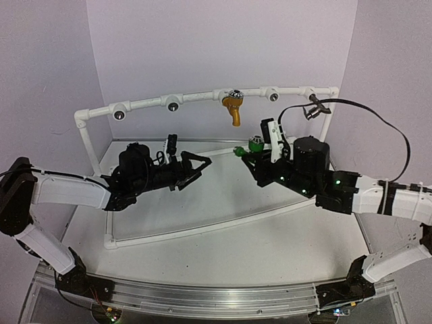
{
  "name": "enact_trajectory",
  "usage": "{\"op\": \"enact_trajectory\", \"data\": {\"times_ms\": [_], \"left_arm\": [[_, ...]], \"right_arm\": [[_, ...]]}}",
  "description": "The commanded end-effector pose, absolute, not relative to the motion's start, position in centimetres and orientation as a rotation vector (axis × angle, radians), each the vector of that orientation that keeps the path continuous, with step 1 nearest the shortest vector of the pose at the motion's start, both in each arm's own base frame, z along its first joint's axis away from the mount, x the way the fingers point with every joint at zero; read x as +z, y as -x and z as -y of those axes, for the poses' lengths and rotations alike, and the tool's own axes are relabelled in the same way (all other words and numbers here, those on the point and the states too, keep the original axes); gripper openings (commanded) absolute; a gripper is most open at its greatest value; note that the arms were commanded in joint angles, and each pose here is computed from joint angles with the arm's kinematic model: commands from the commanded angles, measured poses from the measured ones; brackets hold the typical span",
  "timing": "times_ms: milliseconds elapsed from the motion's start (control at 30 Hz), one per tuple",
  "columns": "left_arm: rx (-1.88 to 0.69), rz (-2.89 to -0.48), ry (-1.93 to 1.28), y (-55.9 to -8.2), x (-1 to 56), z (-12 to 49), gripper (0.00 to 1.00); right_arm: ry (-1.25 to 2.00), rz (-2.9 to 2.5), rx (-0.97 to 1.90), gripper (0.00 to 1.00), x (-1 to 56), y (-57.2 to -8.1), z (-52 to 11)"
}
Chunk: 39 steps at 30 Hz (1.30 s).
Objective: Install the water faucets
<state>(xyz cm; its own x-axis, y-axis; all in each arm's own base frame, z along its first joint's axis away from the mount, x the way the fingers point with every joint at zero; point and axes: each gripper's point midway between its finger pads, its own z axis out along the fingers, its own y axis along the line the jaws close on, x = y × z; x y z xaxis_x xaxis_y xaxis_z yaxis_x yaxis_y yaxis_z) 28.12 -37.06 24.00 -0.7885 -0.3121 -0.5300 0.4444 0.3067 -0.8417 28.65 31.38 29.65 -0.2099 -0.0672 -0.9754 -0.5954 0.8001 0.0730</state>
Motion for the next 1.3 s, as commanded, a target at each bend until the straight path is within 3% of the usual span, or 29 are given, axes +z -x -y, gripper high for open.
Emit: {"op": "enact_trajectory", "data": {"times_ms": [0,200,367,633,767,1033,1267], "left_arm": [[-1.311,-2.147,-0.412,-27.5,18.0,38.9,0.85],[-0.95,-2.224,-0.901,-25.4,12.6,45.6,0.85],[-0.759,-2.197,-1.12,-25.9,9.0,48.9,0.84],[-0.599,-2.16,-1.316,-26.8,3.8,50.6,0.75],[-0.582,-2.174,-1.374,-26.3,1.6,50.2,0.64],[-0.484,-2.203,-1.431,-25.8,-1.6,47.9,0.26],[-0.542,-2.193,-1.45,-24.9,-2.0,47.9,0.06]], "right_arm": [[0.784,-1.668,-0.137,0.0,32.4,-29.3,-24.5],[0.871,-1.648,-0.636,0.0,34.0,-34.4,-20.3],[0.904,-1.561,-0.512,0.0,37.6,-34.6,-19.2],[1.174,-1.4,-0.837,0.0,38.1,-35.6,-18.6],[1.216,-1.265,-0.954,0.0,40.5,-36.1,-19.1],[1.29,-0.886,-1.269,0.0,41.0,-37.6,-21.3],[1.262,-0.835,-1.304,0.0,41.1,-40.3,-21.0]]}}
